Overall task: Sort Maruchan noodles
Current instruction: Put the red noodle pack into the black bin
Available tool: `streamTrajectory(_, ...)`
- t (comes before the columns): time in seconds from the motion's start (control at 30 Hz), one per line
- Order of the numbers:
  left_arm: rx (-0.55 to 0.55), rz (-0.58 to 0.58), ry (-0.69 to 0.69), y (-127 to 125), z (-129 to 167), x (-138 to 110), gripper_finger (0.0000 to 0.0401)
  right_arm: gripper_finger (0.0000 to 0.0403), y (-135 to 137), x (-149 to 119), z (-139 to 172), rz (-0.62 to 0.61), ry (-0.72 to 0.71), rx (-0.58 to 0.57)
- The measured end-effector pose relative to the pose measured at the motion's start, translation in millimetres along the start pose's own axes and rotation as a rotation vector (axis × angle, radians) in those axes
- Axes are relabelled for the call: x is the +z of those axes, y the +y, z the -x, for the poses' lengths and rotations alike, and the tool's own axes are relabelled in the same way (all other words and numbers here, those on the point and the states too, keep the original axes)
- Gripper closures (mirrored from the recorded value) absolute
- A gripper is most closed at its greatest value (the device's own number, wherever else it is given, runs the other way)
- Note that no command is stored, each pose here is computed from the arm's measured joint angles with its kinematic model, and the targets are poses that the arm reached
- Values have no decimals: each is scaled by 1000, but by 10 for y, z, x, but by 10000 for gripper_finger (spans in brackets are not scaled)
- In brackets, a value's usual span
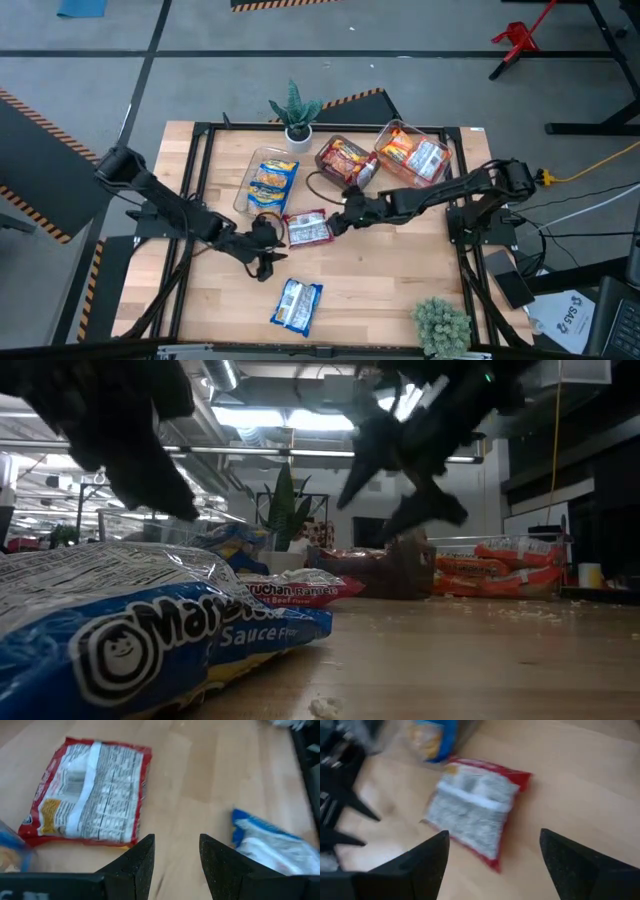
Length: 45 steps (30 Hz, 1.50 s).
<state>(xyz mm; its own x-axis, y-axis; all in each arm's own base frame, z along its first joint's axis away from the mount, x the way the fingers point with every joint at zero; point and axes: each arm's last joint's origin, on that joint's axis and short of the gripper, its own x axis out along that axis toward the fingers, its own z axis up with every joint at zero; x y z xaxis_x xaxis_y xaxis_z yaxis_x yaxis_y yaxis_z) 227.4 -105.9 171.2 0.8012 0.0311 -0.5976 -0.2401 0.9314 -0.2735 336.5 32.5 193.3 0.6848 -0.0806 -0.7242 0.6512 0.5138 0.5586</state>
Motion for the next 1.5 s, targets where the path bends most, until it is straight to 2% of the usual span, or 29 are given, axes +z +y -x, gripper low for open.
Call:
streamTrajectory(0.13,64,-13,7,33,-145,-72,252,114,-181,-110,-134,-55,-30,-17)
streamTrajectory(0.37,95,-30,18,57,-383,-186,252,116,-156,-127,-384,-53,-97,44)
streamTrajectory(0.53,127,-22,46,107,-507,-270,252,116,-213,-193,-587,-54,-72,7)
streamTrajectory(0.63,105,-10,38,96,-563,-288,252,116,-212,-221,-699,-53,-56,27)
streamTrajectory(0.77,70,8,25,83,-631,-297,252,116,-122,-213,-822,-52,-46,112)
streamTrajectory(1.0,52,17,51,115,-682,-313,252,126,-67,-220,-942,-22,9,124)
streamTrajectory(1.13,51,19,52,118,-684,-311,252,177,-74,-224,-942,-21,16,112)
streamTrajectory(1.43,13,44,80,97,-677,-324,252,373,-48,-233,-930,-19,58,147)
streamTrajectory(1.5,-7,53,94,90,-669,-319,252,389,-40,-231,-926,-17,63,157)
